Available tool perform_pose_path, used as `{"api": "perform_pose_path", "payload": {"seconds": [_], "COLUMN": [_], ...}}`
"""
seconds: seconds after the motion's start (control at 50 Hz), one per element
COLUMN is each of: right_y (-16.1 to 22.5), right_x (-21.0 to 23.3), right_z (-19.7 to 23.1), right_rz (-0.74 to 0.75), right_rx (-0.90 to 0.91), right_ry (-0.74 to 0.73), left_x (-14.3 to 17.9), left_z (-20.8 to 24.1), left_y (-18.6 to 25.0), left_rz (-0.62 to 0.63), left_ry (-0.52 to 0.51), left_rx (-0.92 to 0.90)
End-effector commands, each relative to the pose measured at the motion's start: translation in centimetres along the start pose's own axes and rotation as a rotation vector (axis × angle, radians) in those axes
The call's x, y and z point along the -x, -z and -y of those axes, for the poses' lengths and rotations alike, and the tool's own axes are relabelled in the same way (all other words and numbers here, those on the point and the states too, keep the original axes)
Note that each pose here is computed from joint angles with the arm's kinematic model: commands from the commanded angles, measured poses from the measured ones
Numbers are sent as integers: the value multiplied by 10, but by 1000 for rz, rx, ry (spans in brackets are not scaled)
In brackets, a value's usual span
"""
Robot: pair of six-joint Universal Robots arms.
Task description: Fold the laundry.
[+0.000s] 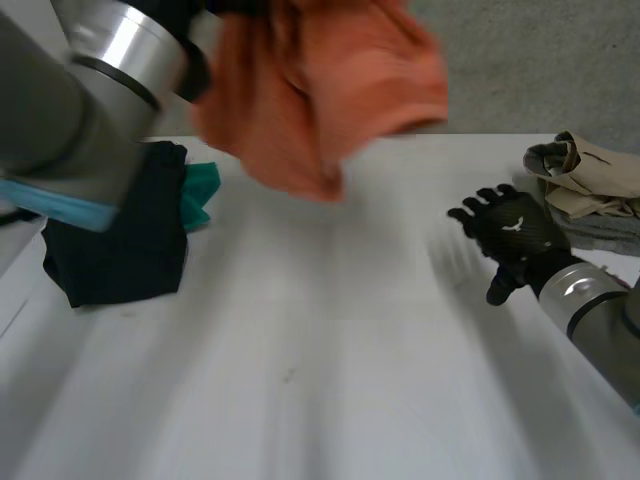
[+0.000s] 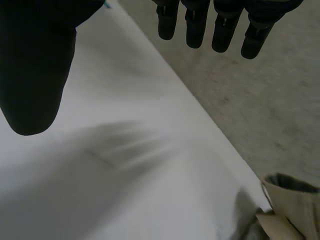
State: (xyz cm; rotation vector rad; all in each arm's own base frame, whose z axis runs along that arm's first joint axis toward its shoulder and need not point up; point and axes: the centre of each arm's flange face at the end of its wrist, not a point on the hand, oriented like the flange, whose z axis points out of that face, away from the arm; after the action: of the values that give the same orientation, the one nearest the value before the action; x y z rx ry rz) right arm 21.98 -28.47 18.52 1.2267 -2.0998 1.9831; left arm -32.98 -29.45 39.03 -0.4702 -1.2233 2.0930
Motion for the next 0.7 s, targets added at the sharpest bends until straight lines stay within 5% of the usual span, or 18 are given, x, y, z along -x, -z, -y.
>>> {"api": "perform_pose_path", "payload": {"seconds": [0.02,0.12,0.24,0.48,0.7], "right_y": [0,-1,1,4,-13], "right_x": [-36,-62,-73,-80,-79], "right_z": [-1,-7,-11,6,26], "right_rz": [-113,-185,-197,-147,28], "right_rx": [2,14,62,113,104], "right_ry": [-152,-180,-200,-225,-255], "left_x": [-37,-35,-29,-17,-11], "left_z": [-114,-194,-210,-135,-120], "left_y": [26,63,76,71,136], "left_rz": [-53,-20,35,129,310], "left_ry": [70,8,-68,-112,-149], "left_rx": [286,532,605,524,661]}}
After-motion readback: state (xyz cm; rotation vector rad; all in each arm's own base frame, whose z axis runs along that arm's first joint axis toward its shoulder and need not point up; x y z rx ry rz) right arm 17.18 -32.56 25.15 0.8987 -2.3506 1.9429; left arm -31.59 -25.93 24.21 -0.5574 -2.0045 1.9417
